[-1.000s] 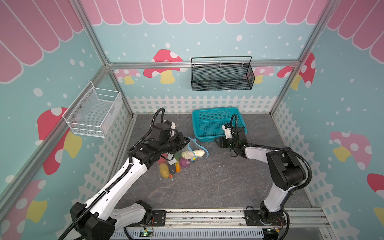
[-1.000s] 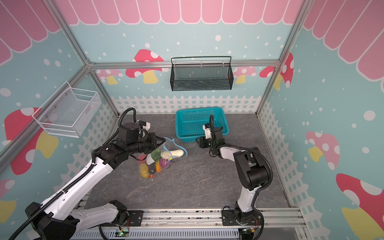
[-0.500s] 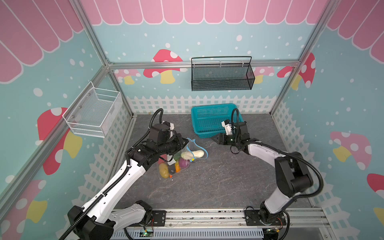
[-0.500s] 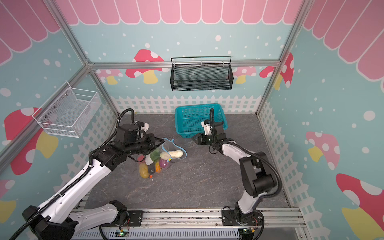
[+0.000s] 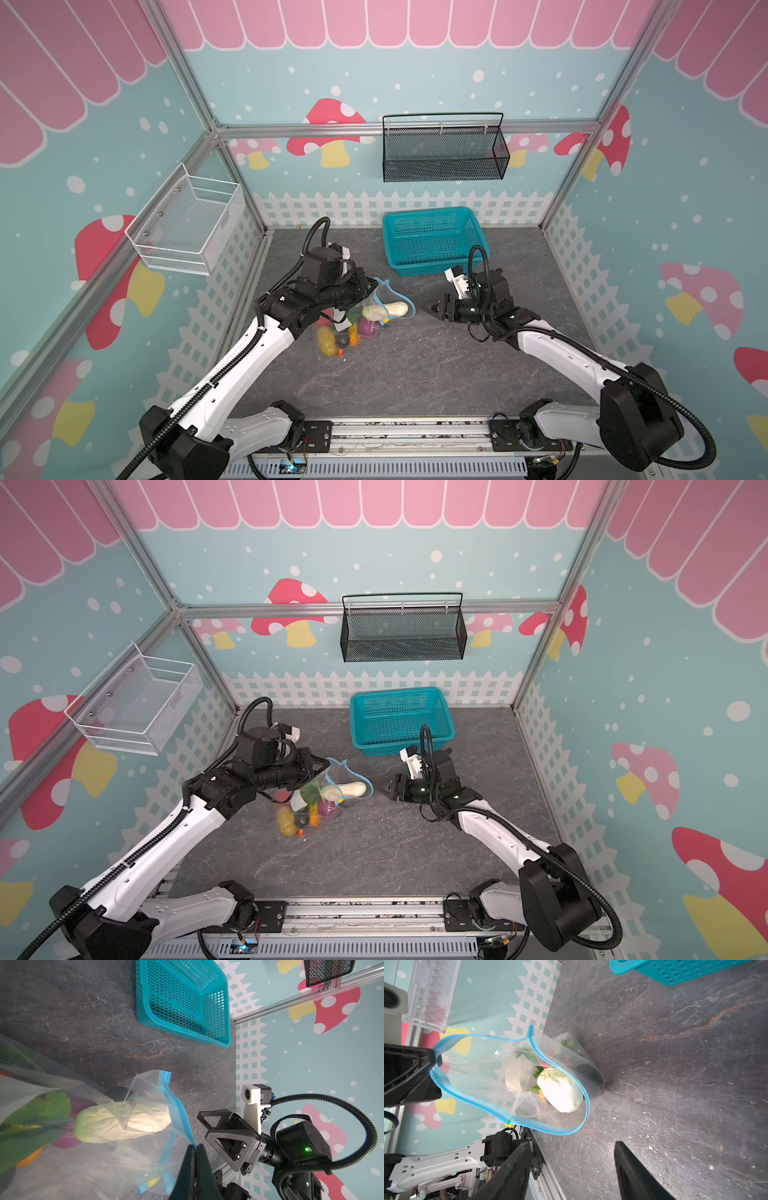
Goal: Place the food in the zip-top bag and seal the zipper
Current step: 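Move the right gripper to the bag's zipper edge and pinch it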
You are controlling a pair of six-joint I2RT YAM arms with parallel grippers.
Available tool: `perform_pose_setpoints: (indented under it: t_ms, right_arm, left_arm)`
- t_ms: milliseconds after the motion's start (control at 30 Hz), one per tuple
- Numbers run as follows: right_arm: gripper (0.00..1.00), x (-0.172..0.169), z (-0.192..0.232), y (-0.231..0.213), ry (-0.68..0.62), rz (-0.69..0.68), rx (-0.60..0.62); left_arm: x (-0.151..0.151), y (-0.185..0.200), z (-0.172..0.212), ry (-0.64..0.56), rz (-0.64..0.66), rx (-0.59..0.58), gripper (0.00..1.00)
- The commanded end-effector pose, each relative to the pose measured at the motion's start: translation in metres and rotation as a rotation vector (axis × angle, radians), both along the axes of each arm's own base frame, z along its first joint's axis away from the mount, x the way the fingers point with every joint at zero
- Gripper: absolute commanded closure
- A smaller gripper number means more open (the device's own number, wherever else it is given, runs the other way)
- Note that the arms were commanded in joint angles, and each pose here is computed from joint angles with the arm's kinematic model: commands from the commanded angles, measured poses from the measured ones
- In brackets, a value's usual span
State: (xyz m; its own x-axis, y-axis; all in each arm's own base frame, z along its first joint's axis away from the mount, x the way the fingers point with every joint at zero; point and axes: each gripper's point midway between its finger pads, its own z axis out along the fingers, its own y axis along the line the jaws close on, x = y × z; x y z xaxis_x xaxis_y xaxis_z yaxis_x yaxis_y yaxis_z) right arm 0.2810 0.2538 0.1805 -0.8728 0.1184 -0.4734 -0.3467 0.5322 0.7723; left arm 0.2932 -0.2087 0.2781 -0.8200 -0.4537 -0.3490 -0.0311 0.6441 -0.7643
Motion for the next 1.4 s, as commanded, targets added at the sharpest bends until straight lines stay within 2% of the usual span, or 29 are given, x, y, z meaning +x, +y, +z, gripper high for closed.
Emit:
perform_pose_setpoints:
  t_ms: [0, 133, 300, 400, 600, 933, 1367]
  right_arm:
    - [0.34, 0.009, -0.005, 0.007, 0.018, 0.005, -0.001]
    - [0.42, 0.008, -0.011, 0.029, 0.042, 0.078, -0.001]
    - [0.61, 0.014, -0.022, 0.036, 0.05, 0.079, -0.015]
    - [0.68, 0.018, -0.024, 0.038, 0.046, 0.073, -0.01]
    - [0.74, 0.021, -0.031, 0.047, 0.07, 0.096, -0.003]
    - [0.99, 0.019, 0.007, 0.057, -0.019, 0.113, 0.039]
    - [1.0, 0.029, 0.083, 0.069, -0.207, 0.132, 0.056]
  left_arm:
    - [0.001, 0.002, 0.002, -0.007, 0.008, -0.003, 1.0]
    - [0.002, 0.001, 0.007, -0.017, 0.004, -0.007, 1.0]
    - [0.002, 0.0, 0.005, -0.009, 0.0, -0.008, 1.0]
    - [0.002, 0.0, 0.005, -0.009, -0.002, -0.009, 1.0]
    - [0.001, 0.002, 0.006, -0.02, 0.003, -0.005, 1.0]
    - [0.001, 0.004, 0.014, -0.034, 0.01, -0.008, 1.0]
    - [0.005, 0.007, 0.052, -0.114, 0.024, -0.013, 1.0]
